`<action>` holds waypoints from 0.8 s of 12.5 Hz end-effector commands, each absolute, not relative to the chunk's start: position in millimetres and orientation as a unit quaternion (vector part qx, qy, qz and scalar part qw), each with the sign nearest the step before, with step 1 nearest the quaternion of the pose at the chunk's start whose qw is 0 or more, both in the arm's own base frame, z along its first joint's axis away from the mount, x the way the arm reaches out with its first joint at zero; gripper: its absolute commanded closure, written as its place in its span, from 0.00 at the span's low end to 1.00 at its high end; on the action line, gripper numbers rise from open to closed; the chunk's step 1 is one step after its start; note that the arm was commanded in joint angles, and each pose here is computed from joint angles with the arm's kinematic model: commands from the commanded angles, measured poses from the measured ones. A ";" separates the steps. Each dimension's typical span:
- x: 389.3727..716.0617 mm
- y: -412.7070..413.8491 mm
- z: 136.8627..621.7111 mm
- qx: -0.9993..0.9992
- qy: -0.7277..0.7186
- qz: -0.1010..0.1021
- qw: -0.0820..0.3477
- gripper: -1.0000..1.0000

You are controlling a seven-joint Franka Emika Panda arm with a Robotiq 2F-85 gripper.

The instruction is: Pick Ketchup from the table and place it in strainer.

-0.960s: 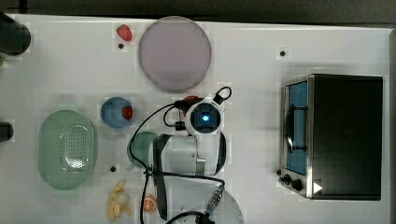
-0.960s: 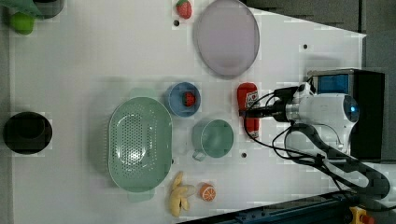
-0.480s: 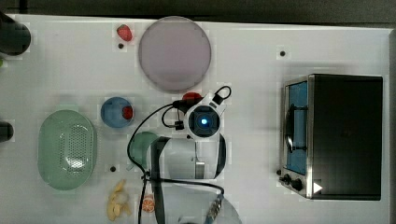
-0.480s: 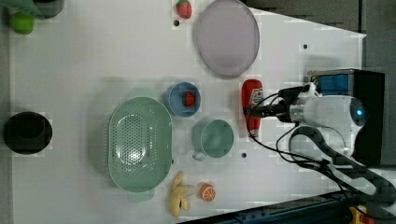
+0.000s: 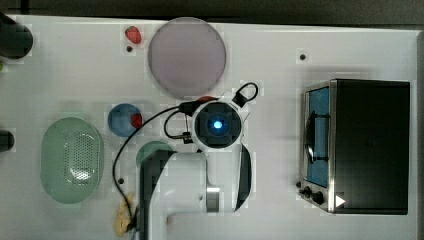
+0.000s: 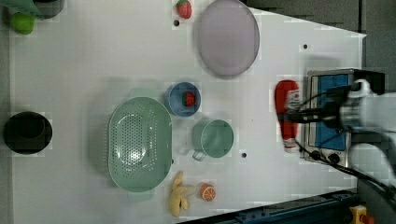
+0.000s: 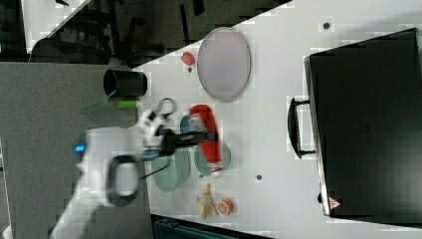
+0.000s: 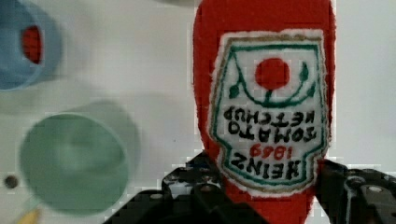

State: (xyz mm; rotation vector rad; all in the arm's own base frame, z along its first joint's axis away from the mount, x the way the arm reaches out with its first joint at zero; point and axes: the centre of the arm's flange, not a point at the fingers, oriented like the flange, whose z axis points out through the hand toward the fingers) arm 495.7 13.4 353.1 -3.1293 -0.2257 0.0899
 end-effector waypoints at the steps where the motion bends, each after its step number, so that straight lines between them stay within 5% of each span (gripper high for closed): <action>1: 500.7 69.7 417.3 -0.998 -0.065 0.026 -0.005 0.42; 4: 499.9 130.9 444.5 -0.998 -0.062 -0.002 -0.008 0.42; 10: 460.2 268.6 424.1 -1.000 0.013 -0.005 0.008 0.42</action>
